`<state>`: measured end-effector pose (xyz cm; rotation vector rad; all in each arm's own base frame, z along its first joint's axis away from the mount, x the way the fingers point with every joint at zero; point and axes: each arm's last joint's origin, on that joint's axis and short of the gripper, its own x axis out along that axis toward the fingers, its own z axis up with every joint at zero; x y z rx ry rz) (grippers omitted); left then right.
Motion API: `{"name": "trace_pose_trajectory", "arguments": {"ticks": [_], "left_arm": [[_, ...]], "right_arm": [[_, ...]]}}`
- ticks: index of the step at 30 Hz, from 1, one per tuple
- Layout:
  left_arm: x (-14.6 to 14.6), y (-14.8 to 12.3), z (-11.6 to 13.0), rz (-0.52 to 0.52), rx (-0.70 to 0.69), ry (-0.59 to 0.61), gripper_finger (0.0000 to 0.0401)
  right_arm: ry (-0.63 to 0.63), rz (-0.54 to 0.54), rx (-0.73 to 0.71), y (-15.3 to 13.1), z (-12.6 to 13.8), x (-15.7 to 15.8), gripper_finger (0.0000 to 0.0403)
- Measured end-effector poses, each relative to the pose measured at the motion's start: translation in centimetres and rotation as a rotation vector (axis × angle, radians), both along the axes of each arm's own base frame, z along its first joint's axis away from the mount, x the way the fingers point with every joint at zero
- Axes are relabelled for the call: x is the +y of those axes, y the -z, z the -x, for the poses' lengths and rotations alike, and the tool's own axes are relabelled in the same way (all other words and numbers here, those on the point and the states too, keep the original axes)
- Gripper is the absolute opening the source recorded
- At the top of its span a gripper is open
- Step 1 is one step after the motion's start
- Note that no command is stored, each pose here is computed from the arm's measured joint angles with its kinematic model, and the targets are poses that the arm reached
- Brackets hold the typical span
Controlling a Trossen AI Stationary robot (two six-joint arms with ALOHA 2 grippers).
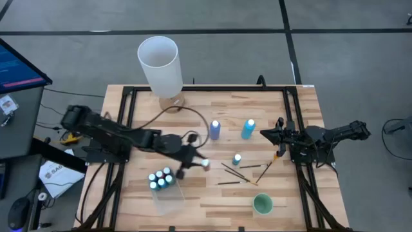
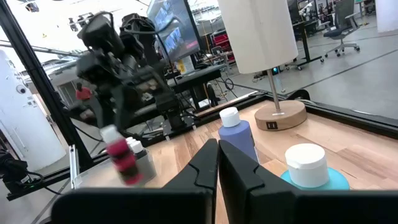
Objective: Pick & Place Paint Supplies
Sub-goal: Put the red paint bottle into the transparent bin
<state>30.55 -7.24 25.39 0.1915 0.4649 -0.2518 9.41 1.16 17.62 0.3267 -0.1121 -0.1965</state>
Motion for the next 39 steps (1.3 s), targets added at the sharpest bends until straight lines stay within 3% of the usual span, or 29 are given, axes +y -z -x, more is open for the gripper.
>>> {"name": "trace_pose_trajectory", "arguments": {"ticks": [8, 17, 24, 39], "left_arm": [[-2.7, -2.9, 7.1, 0.161, -0.037, 0.145, 0.0086], [-4.8, -0.6, 13.4, 0.291, 0.033, 0.258, 0.0087], [-6.2, 2.3, 16.0, 0.289, 0.12, 0.272, 0.0088], [-6.9, 5.1, 18.0, 0.128, 0.075, 0.176, 0.0088]], "right_arm": [[0.0, 0.0, 0.0, 0.0, 0.0, 0.0, 0.0008], [0.0, 0.0, -0.001, 0.0, 0.0, 0.0, 0.0008], [0.0, 0.0, -0.001, 0.0, 0.0, 0.0, 0.0008], [0.0, 0.0, -0.001, 0.0, 0.0, 0.0, 0.0008]]}}
